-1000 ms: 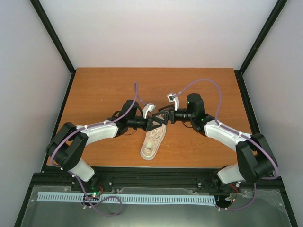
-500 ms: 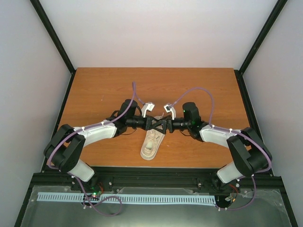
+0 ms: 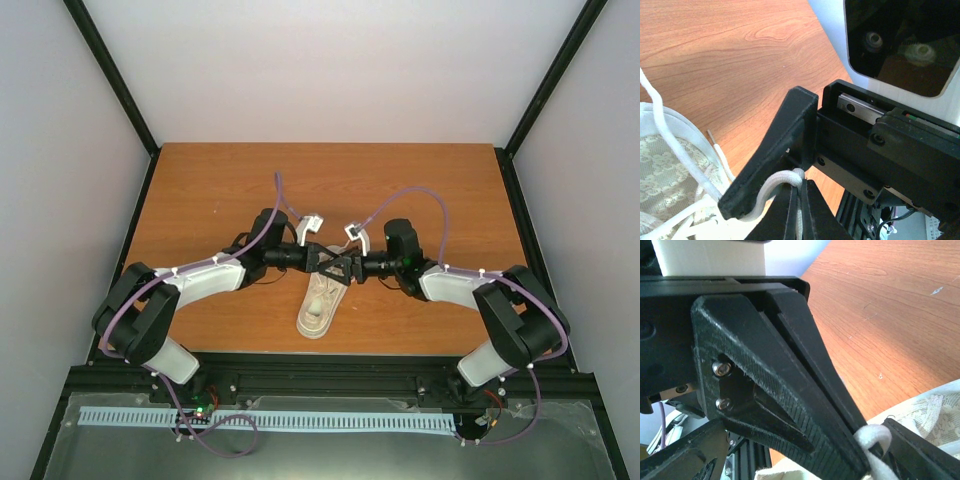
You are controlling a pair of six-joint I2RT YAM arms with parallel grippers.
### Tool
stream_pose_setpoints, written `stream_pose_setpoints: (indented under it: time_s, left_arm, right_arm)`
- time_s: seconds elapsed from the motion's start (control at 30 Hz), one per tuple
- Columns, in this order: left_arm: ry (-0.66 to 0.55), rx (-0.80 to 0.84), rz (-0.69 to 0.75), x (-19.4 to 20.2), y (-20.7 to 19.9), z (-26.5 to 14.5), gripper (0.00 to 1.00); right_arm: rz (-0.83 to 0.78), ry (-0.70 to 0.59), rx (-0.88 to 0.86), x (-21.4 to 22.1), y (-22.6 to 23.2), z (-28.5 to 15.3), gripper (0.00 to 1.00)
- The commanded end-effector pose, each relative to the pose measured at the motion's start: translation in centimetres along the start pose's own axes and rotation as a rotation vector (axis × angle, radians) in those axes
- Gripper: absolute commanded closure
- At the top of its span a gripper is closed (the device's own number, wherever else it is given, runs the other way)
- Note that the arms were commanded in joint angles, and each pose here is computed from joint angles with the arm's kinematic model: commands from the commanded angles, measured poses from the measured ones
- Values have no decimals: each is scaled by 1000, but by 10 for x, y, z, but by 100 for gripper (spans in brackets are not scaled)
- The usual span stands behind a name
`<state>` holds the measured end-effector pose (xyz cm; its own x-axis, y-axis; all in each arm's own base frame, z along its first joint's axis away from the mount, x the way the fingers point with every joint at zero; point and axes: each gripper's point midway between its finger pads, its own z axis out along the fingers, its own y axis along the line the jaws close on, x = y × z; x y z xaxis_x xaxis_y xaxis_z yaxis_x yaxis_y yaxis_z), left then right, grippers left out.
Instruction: Tie the shoes
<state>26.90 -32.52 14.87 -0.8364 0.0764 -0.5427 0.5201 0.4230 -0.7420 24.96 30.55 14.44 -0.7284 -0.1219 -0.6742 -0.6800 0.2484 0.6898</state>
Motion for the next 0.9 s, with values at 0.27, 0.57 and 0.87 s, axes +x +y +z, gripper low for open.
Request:
stream_pose_setpoints:
  time_s: [0.27,0.57,0.87]
  left_arm:
    - [-41,79,21,-24,-23,-1,99]
    - [-55,56,27,-27,-20,-4,99]
    - [-83,-32,36,-32,3,-2,99]
  right_arm:
    - [-10,15,14,12,-8,16,25]
    - [-13,-38,95,3,-17,11,44]
    - [16,-72,155,5,-24,4,84]
